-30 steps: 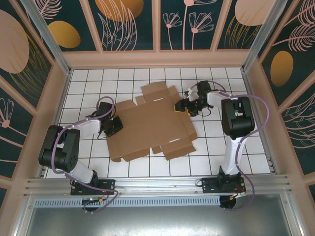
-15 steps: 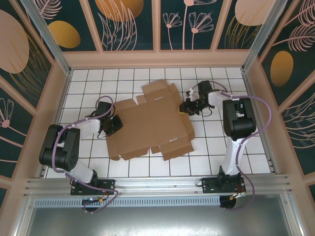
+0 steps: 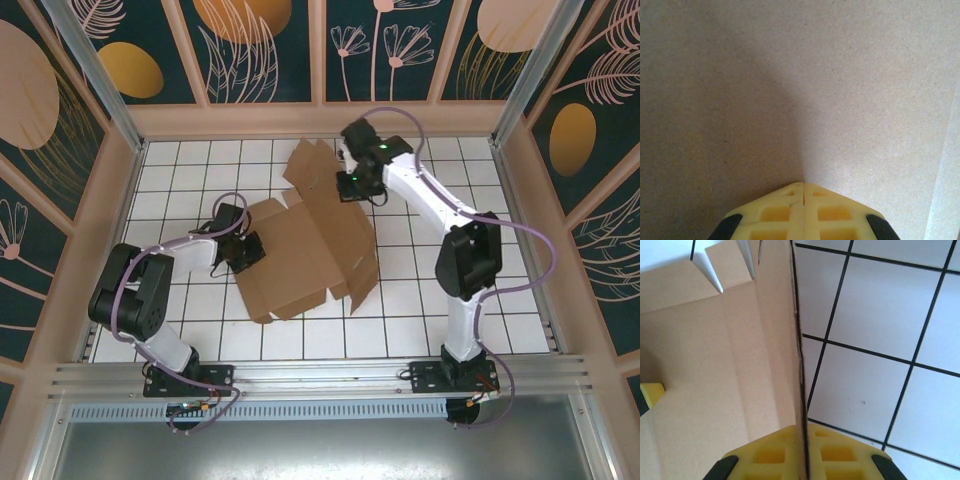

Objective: Fold the paper box

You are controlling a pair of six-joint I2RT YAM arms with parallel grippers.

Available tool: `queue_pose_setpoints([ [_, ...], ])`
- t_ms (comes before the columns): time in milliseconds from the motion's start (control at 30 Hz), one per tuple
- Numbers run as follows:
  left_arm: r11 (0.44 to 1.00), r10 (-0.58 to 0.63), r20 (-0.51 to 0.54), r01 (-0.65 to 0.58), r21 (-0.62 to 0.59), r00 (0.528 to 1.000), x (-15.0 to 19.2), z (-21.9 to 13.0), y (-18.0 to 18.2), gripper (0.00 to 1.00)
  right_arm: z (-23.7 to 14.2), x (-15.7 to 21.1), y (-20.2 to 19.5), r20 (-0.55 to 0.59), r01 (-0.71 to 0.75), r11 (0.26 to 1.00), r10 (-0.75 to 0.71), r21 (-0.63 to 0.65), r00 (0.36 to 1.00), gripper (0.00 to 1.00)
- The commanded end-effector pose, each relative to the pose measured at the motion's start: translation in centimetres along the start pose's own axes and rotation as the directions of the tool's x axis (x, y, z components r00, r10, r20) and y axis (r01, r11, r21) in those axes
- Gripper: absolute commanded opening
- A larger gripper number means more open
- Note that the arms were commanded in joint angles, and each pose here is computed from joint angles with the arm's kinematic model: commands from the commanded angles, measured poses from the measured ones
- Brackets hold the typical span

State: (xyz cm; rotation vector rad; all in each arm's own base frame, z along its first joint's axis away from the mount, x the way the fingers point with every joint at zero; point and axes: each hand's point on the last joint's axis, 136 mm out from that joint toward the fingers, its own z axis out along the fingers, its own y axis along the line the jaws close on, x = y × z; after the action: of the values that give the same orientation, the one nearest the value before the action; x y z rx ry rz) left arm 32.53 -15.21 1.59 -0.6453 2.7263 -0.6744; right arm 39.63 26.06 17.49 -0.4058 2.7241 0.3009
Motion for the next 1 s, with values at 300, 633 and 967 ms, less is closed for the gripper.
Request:
queue_pose_setpoints([
  [300, 0.999, -0.029, -0.035, 0.03, 0.021, 0.999, -0.1, 0.8, -2.0, 0.0, 4.1, 2.6, 10.6, -0.047, 0.186, 0.938, -0.18, 0.291, 0.982, 0.14],
  [633, 0.999, -0.035, -0.037, 0.036, 0.025, 0.999, 0.0, 0.9, -1.9, 0.0, 5.6, 3.3, 17.8, -0.01, 0.15, 0.988, -0.15, 0.024, 0.989, 0.18],
  [967, 0.999, -0.036, -0.007, 0.036, -0.021, 0.999, -0.9, 0.3, -1.0, 0.0, 0.6, -0.1, 9.5, 0.065, 0.105, 0.971, -0.121, 0.213, 0.99, 0.2],
])
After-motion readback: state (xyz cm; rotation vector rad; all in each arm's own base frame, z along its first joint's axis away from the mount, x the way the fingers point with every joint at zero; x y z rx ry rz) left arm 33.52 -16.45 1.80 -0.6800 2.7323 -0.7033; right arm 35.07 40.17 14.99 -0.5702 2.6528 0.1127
